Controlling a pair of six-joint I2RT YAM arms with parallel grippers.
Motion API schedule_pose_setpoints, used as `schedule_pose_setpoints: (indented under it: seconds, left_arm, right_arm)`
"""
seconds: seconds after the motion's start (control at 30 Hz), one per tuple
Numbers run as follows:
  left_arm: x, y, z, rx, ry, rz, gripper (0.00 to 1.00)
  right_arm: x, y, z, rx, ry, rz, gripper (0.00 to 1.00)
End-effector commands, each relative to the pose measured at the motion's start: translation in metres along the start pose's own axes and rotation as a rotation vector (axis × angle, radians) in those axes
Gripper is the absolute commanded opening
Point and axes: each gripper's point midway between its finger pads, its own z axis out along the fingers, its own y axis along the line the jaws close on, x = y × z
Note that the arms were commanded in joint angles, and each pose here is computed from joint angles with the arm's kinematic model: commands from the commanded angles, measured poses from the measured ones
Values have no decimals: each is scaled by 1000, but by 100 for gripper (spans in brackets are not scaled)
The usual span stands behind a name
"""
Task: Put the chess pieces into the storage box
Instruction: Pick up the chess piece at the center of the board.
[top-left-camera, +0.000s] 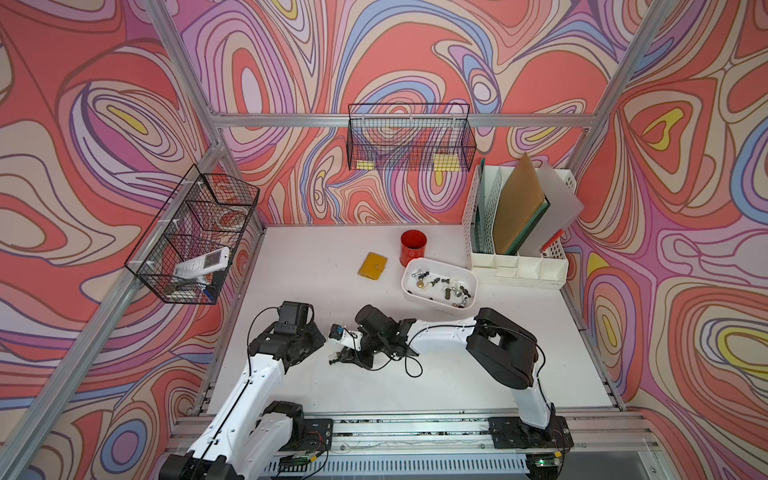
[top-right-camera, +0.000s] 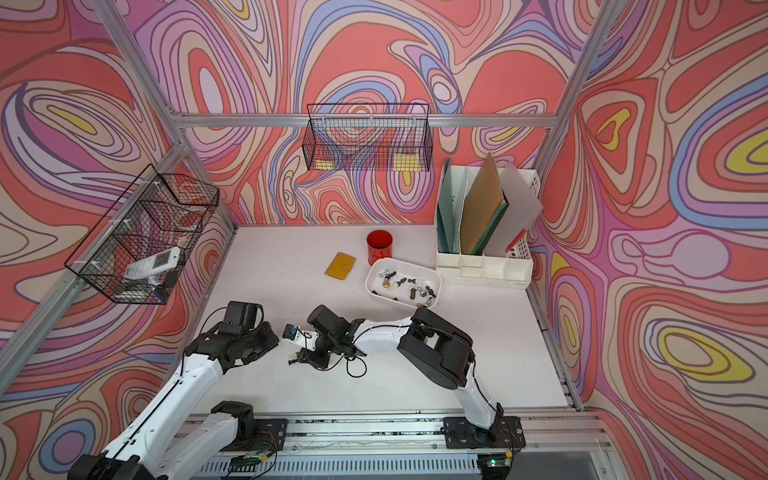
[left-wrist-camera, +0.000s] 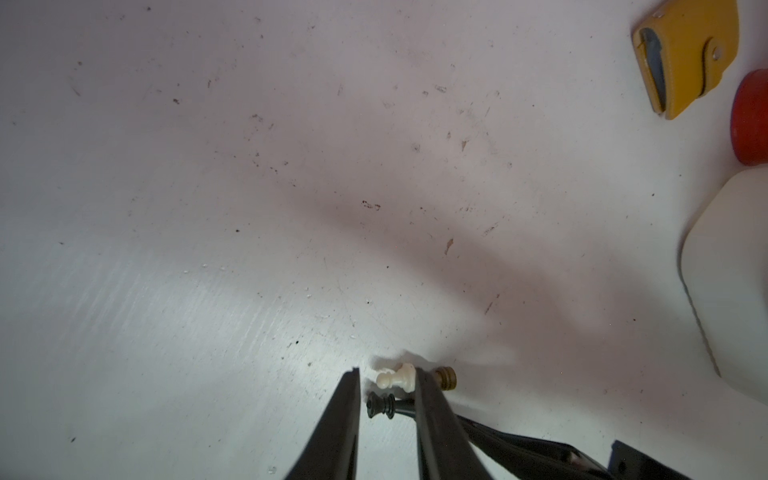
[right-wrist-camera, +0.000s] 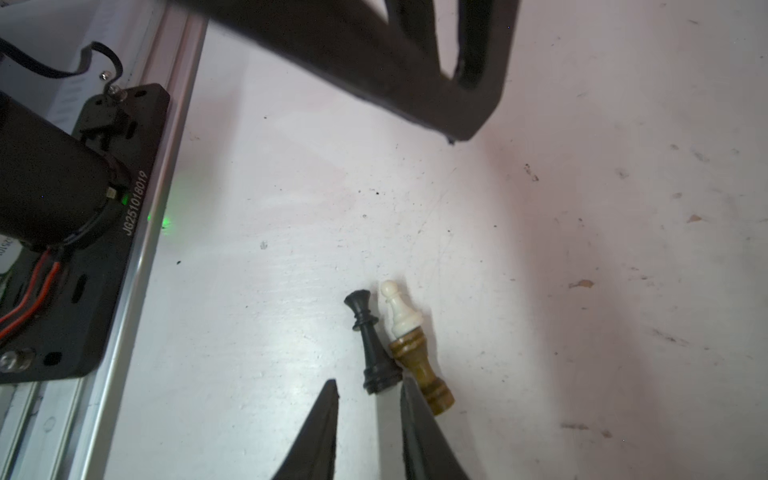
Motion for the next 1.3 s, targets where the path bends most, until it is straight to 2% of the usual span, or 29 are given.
schedule_pose_setpoints:
  seconds: [0.0, 0.9, 1.27]
  left_arm:
    - [1, -1, -5, 6, 12, 20, 28]
    - [1, -4, -7, 34, 5, 28, 28]
    - [2, -4, -6, 35, 8, 30, 28]
  right_arm:
    - [7, 0, 10, 7, 41, -31, 28]
    - [17, -3, 31, 35, 78, -72, 33]
    - [18, 2, 28, 22, 77, -80, 24]
